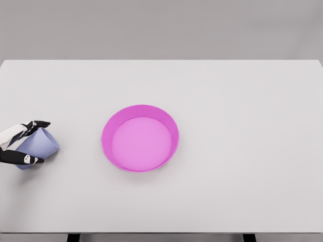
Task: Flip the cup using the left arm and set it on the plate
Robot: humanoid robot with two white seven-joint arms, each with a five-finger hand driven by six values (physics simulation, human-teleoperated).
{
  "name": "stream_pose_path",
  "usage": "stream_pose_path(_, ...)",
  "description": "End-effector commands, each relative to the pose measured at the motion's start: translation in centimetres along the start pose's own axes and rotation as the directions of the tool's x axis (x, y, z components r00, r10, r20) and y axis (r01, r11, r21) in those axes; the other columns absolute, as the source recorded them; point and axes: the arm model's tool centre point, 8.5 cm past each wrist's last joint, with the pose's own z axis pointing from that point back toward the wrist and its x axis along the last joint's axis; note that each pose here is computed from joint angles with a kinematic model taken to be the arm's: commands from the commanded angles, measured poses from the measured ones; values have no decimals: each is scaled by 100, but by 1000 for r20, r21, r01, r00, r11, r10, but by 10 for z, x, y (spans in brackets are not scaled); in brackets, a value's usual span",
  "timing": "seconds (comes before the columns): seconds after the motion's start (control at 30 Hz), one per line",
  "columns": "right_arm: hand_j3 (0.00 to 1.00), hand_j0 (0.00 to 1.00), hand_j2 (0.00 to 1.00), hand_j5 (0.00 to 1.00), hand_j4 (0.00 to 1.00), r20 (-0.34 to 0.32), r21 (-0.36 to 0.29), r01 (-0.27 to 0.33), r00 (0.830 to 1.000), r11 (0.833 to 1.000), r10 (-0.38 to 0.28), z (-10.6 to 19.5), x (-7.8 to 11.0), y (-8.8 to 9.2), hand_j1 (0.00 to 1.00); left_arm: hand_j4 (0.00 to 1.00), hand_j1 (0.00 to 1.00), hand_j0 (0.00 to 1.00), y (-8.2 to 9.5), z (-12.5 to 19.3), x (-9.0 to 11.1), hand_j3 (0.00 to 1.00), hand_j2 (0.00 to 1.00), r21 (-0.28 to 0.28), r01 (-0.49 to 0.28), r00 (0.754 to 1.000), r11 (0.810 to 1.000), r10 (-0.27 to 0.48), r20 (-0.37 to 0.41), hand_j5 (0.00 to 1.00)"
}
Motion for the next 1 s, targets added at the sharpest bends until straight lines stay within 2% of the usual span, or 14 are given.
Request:
stream_pose_path(0.0,100,100,100,100,100,0,0,0,1000,1000,0,0,0,0,100,73,73,73,0,0,0,73,73,1,-3,1000,1000,3,-1,73)
stream_pose_path(0.17,100,100,100,100,100,0,0,0,1000,1000,0,0,0,0,100,70,70,70,1,-2,6,70,70,14,-13,999,1000,13,41,70)
stream_pose_path(0.23,100,100,100,100,100,0,0,0,1000,1000,0,0,0,0,100,66,66,66,7,0,21,66,66,30,-10,987,999,5,163,66)
stream_pose_path(0.3,100,100,100,100,100,0,0,0,1000,1000,0,0,0,0,100,63,63,63,10,2,30,63,63,60,-18,968,998,2,250,63)
stream_pose_path(0.37,100,100,100,100,100,0,0,0,1000,1000,0,0,0,0,100,63,63,63,10,4,41,63,63,113,-52,928,992,6,373,63)
stream_pose_path(0.43,100,100,100,100,100,0,0,0,1000,1000,0,0,0,0,100,63,63,63,0,1,51,63,63,121,-113,874,986,41,484,63)
stream_pose_path(0.57,100,100,100,100,100,0,0,0,1000,1000,0,0,0,0,100,63,63,63,-18,-8,61,63,63,112,-209,799,972,104,593,63)
stream_pose_path(0.67,100,100,100,100,100,0,0,0,1000,1000,0,0,0,0,100,63,63,63,-32,-14,71,63,63,97,-279,723,955,142,676,63)
stream_pose_path(0.73,100,100,100,100,100,0,0,0,1000,1000,0,0,0,0,100,63,63,63,-48,-21,80,63,63,75,-332,659,940,175,731,63)
stream_pose_path(0.8,100,100,100,100,100,0,0,0,1000,1000,0,0,0,0,100,63,63,63,-50,-24,86,63,63,72,-329,643,941,168,747,63)
stream_pose_path(0.83,100,100,100,100,100,0,0,0,1000,1000,0,0,0,0,100,63,63,63,-57,-29,93,63,63,83,-310,631,947,140,763,63)
stream_pose_path(0.9,100,100,100,100,100,0,0,0,1000,1000,0,0,0,0,100,63,63,63,-75,-41,109,63,63,82,-329,586,941,135,799,63)
stream_pose_path(0.97,100,100,100,100,100,0,0,0,1000,1000,0,0,0,0,100,63,63,63,-84,-48,119,63,63,52,-310,569,949,141,810,63)
